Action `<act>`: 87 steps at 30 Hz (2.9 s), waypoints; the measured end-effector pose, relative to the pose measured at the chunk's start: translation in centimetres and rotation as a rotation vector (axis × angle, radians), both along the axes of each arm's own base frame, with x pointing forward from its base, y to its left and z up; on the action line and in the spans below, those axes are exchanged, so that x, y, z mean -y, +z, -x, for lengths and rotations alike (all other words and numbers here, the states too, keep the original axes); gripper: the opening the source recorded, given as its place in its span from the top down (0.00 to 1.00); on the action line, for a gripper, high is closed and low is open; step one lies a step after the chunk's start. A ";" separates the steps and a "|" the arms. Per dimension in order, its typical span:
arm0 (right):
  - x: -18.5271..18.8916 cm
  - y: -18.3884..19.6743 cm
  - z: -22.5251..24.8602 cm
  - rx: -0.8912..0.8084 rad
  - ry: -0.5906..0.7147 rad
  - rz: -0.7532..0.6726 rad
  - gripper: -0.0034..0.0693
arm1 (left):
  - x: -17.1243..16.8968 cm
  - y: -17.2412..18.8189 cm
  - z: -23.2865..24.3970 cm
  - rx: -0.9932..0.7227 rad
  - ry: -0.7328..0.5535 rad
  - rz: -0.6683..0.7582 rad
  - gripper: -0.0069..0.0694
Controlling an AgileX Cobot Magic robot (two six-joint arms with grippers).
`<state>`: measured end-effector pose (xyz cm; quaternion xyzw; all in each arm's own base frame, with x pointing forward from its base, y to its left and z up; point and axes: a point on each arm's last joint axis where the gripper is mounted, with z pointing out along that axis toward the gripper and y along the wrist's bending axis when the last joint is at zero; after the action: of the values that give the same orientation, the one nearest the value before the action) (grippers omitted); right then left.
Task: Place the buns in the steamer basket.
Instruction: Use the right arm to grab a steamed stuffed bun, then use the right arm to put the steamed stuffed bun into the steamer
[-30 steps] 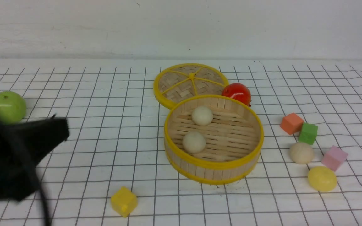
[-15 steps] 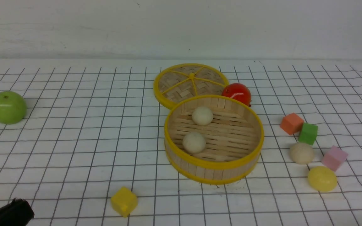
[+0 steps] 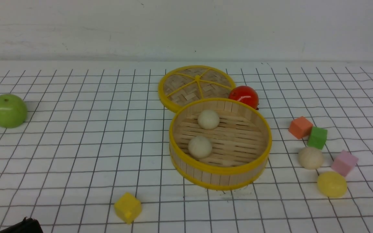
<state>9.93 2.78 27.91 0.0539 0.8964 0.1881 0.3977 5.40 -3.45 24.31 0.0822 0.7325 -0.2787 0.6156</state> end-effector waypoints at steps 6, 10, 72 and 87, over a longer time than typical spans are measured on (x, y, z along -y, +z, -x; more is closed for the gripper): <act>0.5 0.7 -7.9 -0.312 0.058 0.165 0.96 | 0.0 0.0 0.0 -0.002 -0.001 0.001 0.93; 0.4 -0.2 -12.2 -0.389 0.059 0.164 0.95 | 0.0 -0.1 0.0 -0.004 -0.001 0.001 0.93; -12.2 -2.0 -29.7 -0.039 0.244 0.199 0.94 | 0.0 -0.2 0.0 -0.009 -0.001 -0.001 0.91; -13.3 -6.3 -33.0 -0.092 0.244 0.208 0.54 | 0.0 -0.2 0.0 -0.009 -0.001 -0.001 0.91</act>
<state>42.90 16.08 21.58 -0.0880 0.9282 0.1386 0.3340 5.41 -3.47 24.10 0.0817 0.7354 -0.2791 0.6120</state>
